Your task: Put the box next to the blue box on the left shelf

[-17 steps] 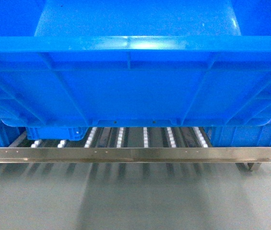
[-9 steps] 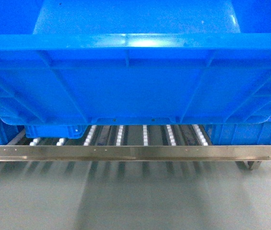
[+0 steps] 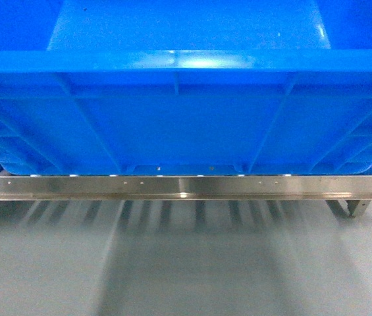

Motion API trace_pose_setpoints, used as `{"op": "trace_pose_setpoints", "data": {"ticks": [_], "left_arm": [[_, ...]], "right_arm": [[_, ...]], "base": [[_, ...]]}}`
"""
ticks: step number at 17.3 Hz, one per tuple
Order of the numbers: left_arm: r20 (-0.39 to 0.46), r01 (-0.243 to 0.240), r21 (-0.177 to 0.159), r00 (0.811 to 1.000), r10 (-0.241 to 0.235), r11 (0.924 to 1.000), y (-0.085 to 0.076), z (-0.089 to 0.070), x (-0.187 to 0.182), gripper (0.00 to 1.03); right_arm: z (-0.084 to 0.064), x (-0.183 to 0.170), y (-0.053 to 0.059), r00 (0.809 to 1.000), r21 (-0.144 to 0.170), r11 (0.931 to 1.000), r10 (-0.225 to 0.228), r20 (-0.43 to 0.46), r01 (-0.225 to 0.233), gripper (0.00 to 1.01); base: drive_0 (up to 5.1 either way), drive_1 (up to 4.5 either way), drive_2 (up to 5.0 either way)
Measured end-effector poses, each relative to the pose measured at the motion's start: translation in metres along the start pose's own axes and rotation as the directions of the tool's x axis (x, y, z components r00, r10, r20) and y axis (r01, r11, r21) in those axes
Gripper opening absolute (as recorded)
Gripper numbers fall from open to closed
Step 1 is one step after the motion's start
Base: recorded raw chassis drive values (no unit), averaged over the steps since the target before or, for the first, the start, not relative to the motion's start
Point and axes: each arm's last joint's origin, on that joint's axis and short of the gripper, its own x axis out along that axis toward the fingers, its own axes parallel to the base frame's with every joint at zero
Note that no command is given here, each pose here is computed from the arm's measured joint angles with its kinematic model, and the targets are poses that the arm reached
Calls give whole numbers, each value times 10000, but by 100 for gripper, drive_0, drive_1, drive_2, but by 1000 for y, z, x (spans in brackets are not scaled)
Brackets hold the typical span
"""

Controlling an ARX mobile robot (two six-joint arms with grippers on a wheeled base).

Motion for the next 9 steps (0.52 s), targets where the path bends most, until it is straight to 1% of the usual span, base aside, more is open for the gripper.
{"op": "trace_pose_setpoints", "data": {"ticks": [9], "left_arm": [[8, -4, -1, 10000, 4, 10000, 0, 0, 0, 18]], "right_arm": [[0, 0, 0, 10000, 1, 10000, -4, 4, 4, 20]], "base": [[0, 0, 0]]}}
